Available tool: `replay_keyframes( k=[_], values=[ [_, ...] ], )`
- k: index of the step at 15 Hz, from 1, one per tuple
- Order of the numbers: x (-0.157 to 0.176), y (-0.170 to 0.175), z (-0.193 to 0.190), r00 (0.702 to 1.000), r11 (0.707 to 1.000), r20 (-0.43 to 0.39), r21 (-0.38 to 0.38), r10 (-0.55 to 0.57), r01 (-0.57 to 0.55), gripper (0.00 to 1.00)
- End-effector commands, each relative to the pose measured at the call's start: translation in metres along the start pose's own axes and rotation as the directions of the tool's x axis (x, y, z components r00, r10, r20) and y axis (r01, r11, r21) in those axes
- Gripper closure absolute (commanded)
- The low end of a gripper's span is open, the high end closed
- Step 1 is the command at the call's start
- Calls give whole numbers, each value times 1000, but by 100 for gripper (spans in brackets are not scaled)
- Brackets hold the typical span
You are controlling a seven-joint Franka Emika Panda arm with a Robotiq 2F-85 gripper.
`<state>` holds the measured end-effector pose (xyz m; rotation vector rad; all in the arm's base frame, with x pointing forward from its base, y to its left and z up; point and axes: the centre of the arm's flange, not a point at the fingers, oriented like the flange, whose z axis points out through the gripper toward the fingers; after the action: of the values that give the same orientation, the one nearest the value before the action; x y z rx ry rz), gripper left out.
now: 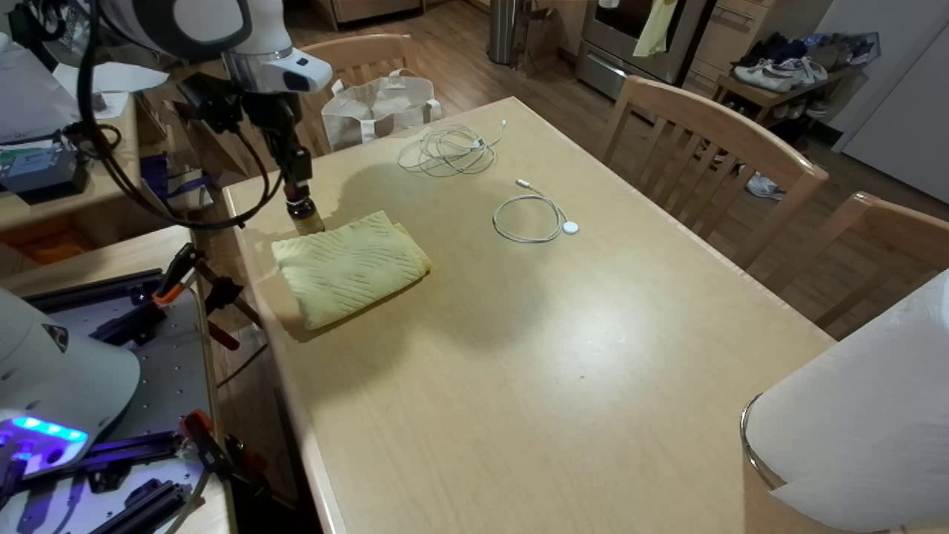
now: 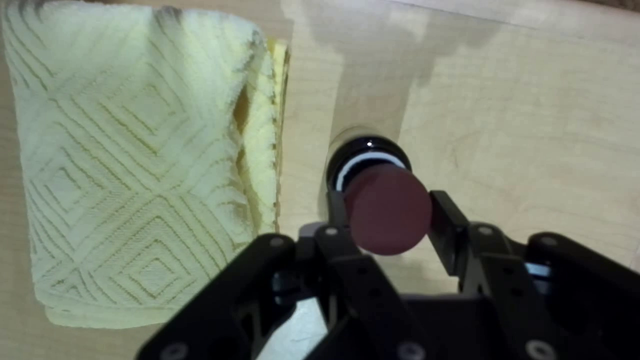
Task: Close the bottle with the lid, wipe the table with the yellow cloth, and move the bottle forward
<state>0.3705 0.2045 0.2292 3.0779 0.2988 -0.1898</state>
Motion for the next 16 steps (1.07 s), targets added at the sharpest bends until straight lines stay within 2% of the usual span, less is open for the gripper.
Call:
replay_keyframes(
  k=[1,10,16],
  values=[
    [-1,4,1,1000,1000,20,14,-5,5,81],
    [-12,12,4,999,999,28,12,33,-33,81],
    [-6,8,8,1000,1000,27,24,16,-16,81]
  ],
)
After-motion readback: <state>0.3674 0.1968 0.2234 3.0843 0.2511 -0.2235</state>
